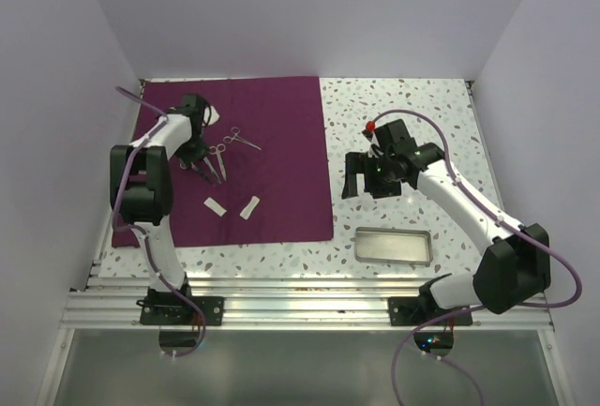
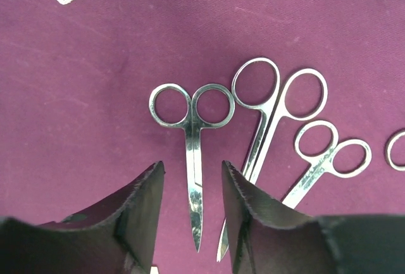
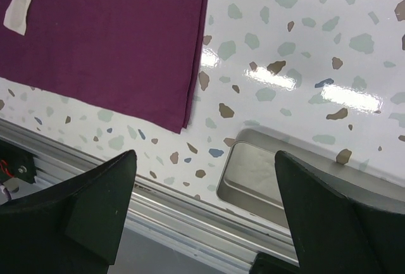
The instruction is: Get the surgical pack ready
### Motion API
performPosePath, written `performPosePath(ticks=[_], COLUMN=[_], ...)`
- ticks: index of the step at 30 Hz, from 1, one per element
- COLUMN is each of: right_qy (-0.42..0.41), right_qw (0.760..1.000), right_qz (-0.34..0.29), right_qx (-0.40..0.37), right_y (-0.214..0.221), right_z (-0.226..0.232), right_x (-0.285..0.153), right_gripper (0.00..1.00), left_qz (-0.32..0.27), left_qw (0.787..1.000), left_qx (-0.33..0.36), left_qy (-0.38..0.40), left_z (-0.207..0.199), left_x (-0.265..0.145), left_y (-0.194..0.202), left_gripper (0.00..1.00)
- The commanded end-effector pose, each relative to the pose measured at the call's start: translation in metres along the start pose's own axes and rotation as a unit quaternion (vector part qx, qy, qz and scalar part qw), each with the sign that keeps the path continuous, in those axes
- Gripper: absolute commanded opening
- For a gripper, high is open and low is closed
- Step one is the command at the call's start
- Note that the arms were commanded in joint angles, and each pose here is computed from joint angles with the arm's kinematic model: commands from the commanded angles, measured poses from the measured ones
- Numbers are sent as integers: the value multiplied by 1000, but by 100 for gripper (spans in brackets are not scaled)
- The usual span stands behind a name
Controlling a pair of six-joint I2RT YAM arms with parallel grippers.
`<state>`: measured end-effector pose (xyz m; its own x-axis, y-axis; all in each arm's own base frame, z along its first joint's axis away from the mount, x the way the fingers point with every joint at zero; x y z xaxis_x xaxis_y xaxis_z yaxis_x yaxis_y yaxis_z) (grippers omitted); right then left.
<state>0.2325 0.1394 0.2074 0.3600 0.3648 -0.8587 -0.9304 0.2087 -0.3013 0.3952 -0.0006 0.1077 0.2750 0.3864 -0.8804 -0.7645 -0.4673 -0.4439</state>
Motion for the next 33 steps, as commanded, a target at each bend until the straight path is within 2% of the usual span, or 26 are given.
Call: performPosePath(ticks=[1,33], right_qy=[4,13], right_qw=[1000,1000], right_qz=[-6,8], right_qx=[-10,-11], right_y=[-2,0], right_z=[0,-5], right_x=[2,12], right_gripper=[95,95], left_qz=[-7,13], left_qw=[1000,1000], left_qx=[-11,-2], left_qy=[1,6], left_z=[-5,0], left_x=[3,27], left_y=[-8,10], left_gripper=[45,29])
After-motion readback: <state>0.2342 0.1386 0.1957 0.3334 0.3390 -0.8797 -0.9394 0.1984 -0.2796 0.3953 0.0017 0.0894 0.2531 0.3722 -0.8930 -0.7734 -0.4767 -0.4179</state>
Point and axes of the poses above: each gripper's point midway between its finger pads, its own x axis out along the fingers, its own z axis along the line the jaws close on, y = z × x, the point moved 8 cm from there along -x, back along the fingers, and after that the axes turned 14 degrees about x, right-handed, at the moved point
